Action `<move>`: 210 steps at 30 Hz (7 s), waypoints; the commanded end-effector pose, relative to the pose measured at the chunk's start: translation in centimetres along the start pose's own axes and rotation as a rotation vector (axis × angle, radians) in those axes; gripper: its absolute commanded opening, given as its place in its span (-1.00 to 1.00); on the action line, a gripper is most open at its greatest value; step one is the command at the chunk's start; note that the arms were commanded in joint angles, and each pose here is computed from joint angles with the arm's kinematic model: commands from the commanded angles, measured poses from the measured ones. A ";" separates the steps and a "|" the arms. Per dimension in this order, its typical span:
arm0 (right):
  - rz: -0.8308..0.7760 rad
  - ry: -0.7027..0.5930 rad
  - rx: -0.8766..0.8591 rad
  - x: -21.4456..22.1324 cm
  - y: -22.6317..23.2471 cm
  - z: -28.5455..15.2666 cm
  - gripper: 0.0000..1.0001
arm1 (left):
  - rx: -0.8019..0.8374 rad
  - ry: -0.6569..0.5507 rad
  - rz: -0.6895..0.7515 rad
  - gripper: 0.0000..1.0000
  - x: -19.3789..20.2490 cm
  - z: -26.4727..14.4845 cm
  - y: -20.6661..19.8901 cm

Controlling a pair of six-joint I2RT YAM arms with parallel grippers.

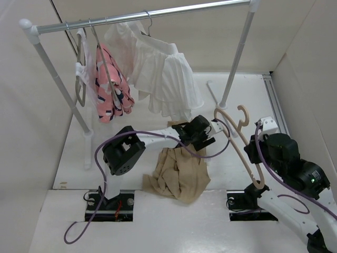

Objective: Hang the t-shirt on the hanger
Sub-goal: Grab a hanger with the right arm, then place tshirt on hanger

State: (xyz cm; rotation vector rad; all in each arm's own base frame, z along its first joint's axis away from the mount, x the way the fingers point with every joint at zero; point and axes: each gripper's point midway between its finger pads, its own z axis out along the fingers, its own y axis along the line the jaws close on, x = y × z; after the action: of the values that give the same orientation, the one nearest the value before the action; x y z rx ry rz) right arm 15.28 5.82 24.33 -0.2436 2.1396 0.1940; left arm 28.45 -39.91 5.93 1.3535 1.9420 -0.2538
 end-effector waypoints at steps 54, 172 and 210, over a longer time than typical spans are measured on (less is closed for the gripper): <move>-0.039 0.071 -0.321 3.5 3.9 -4.8 -1.00 | 0.004 -0.017 0.012 -1.00 -6.2 -2.3 7.2; -0.245 -0.690 -0.589 -11.0 11.3 -0.3 -1.00 | 0.188 -0.534 0.760 0.43 -11.7 -23.3 5.8; -0.234 -0.673 -0.511 -12.1 9.9 -1.1 -1.00 | 0.376 -0.529 0.555 -1.00 -9.2 -18.2 5.8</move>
State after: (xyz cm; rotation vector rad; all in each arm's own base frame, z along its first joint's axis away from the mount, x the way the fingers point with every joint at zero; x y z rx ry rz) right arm 18.28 16.52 25.49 -0.7620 1.6422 0.5667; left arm 25.06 -34.58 24.61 1.8780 0.9587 -0.6817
